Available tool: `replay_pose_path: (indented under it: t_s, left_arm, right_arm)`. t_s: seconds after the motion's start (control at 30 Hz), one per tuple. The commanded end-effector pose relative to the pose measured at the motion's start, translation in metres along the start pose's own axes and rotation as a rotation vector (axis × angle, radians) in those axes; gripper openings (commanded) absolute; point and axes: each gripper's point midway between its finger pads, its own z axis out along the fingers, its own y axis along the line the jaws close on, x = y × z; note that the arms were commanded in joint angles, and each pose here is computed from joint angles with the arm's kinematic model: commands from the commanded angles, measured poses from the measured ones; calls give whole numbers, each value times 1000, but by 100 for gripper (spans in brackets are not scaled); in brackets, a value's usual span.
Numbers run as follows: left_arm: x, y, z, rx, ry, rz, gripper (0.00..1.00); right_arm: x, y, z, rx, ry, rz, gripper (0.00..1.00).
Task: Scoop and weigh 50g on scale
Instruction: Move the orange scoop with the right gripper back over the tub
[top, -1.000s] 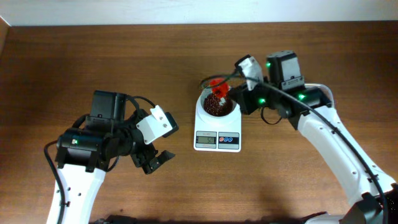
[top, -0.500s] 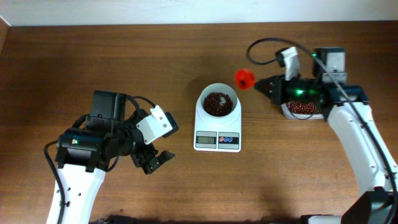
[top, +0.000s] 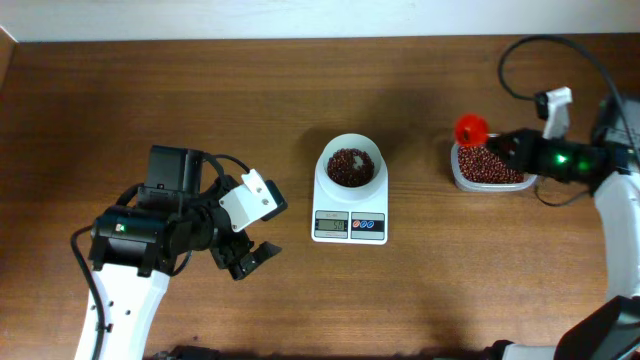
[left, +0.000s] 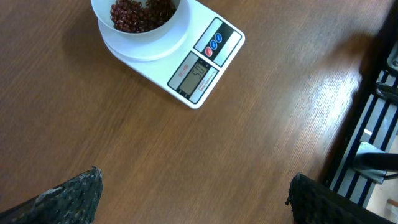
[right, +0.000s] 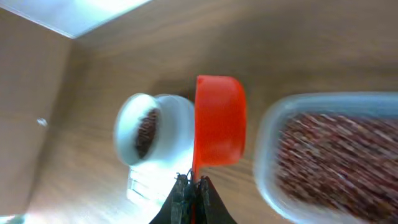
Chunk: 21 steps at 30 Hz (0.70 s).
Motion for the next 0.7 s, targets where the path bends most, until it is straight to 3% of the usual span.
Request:
replay_pose_path:
  t_s: [0.0, 0.27, 0.53, 0.67]
  left_arm:
    - [-7, 0, -7, -7, -29, 25, 99]
    - [-7, 0, -7, -8, -28, 25, 99]
    - [-7, 0, -7, -8, -28, 25, 99]
    - [-7, 0, -7, -7, -29, 25, 99]
  right_arm:
    - [3, -40, -15, 214, 27, -98, 4]
    - [6, -71, -30, 532, 91, -167, 4]
    - [-2, -64, -29, 868, 160, -362, 4]
    - [-8, -56, -27, 950, 159, -425, 4]
